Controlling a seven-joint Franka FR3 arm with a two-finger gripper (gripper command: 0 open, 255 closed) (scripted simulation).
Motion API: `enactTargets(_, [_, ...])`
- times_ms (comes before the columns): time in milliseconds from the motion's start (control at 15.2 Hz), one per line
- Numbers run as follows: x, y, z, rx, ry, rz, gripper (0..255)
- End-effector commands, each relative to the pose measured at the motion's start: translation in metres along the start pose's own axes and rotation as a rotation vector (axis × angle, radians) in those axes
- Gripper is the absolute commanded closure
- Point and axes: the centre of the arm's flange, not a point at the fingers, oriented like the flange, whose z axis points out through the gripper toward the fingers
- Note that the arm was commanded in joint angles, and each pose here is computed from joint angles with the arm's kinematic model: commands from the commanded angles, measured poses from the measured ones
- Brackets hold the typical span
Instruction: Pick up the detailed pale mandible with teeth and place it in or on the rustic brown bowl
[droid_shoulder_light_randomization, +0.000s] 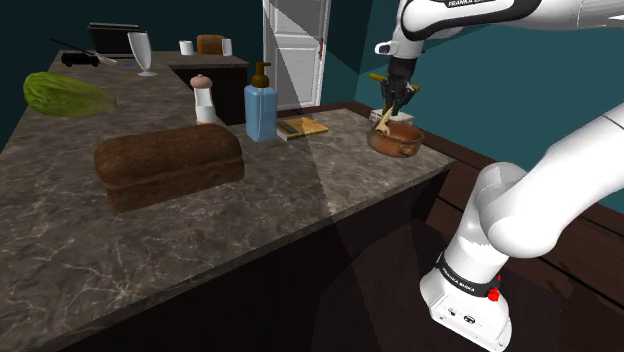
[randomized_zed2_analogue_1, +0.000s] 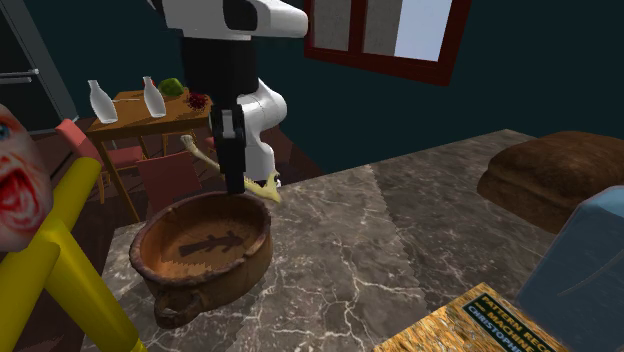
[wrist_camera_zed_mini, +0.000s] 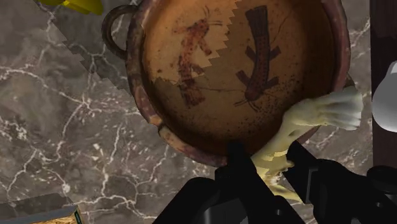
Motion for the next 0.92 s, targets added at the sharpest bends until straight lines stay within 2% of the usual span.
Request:
enactTargets(0, [-0.022, 0.013, -0.001, 0.0, -0.001, -0.001, 255])
enactTargets(198, [-0.051, 0.034, 0.001, 0.0, -0.001, -0.001, 255])
enactTargets(858, [-0.048, 0.034, 0.053, 0.0, -0.001, -0.001, 255])
